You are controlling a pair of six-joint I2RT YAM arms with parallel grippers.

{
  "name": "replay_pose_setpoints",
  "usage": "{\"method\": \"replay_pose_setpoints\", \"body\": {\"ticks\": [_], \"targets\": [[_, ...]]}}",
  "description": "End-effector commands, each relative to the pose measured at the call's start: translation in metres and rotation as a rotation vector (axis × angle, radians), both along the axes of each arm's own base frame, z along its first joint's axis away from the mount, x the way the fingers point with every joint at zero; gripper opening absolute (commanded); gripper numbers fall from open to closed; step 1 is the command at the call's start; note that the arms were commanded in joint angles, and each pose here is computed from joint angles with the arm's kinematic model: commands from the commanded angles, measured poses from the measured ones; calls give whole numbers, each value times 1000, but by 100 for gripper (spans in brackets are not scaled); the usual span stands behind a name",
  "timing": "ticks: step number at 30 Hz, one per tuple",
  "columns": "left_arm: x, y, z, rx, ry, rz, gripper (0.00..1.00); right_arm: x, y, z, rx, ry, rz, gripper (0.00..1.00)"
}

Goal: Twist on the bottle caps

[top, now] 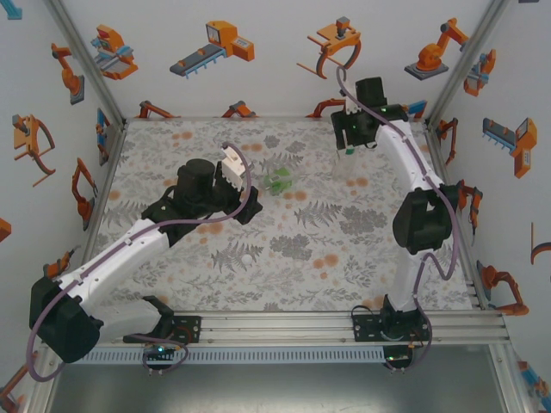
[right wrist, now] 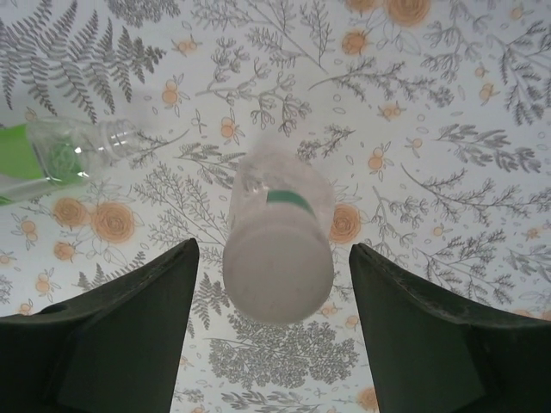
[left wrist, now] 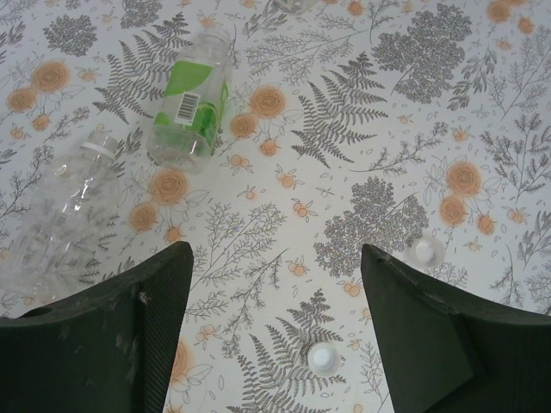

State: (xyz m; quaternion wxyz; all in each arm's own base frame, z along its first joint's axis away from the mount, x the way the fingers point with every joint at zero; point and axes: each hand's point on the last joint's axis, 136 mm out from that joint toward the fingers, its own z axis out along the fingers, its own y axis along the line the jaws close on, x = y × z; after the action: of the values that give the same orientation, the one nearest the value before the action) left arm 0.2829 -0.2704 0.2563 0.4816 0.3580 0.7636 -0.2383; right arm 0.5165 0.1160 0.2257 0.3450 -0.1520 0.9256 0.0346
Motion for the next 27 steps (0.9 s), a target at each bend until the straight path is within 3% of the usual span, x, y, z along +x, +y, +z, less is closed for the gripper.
{"method": "replay_pose_setpoints", "body": {"ticks": [1,9,21,27], "targets": [[7,-3,9,-2,-18,-6,73,-8,-4,33,5,-39,0,66],[38,-21,-13,127,24,-46,72,-45,-4,71,93,-81,-30,66],[100,-60,-85,299,144,-96,70,-121,-18,59,167,-59,-95,65],[122,-75,-121,361,183,-124,74,-146,-24,51,167,-38,-102,65]]}}
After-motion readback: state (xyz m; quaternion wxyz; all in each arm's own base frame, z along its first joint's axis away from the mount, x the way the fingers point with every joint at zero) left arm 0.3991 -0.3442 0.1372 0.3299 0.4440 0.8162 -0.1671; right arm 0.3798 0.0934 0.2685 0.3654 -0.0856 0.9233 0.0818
